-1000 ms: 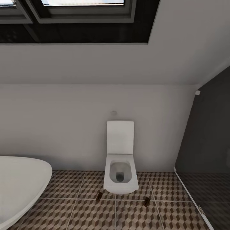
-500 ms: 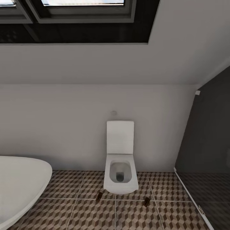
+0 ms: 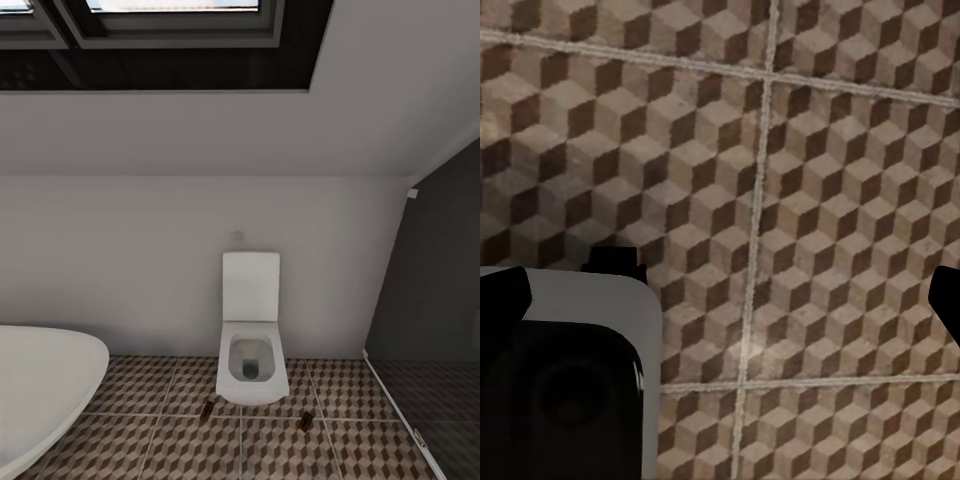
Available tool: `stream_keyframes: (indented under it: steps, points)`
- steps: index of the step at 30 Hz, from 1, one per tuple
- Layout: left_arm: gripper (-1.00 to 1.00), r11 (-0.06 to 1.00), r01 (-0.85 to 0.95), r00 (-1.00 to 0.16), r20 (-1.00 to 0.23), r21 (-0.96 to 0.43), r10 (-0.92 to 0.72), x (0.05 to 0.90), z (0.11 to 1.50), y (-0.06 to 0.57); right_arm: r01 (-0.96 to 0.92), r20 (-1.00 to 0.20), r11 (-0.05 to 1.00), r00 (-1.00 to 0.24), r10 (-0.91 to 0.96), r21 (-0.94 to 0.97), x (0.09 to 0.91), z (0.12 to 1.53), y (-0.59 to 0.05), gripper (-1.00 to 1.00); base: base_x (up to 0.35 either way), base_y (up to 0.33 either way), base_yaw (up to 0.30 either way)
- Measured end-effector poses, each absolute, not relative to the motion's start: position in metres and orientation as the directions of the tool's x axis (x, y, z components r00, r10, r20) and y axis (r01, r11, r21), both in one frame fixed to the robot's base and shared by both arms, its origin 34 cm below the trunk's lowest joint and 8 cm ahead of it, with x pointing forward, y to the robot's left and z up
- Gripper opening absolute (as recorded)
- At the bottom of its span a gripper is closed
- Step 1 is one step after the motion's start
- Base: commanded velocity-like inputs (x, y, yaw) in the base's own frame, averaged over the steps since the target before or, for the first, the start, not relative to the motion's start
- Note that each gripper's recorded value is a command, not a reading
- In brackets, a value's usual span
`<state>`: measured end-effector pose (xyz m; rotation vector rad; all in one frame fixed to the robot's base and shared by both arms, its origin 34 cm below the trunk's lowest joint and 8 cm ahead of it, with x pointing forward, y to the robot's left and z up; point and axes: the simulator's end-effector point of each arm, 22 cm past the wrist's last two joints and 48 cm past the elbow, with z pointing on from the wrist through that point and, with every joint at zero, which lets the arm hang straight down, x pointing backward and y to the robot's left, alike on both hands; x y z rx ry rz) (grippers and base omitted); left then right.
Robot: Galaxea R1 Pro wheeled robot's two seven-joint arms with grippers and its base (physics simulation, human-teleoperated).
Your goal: Take the four mousetraps from the cabinet in the bathroom and place them on the bathroom floor. Make sure all four end up on the same floor surface, and ensure that at least two of them are either under or directly next to the same bathroom sink.
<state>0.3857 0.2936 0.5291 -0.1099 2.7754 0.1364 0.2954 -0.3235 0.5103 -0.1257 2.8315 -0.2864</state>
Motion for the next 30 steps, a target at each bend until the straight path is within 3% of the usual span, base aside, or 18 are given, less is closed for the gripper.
stream_keyframes:
  steps: [30]
  points:
    - [1.0, 0.992, -0.094, -0.933, -0.356, 0.081, -0.059, 0.3857, 0.529, 0.2936, -0.057, -0.278, 0.977, -0.954, -0.115, -0.207, 0.2954, 0.5102, -0.3228, 1.0, 0.0, 0.0, 0.0]
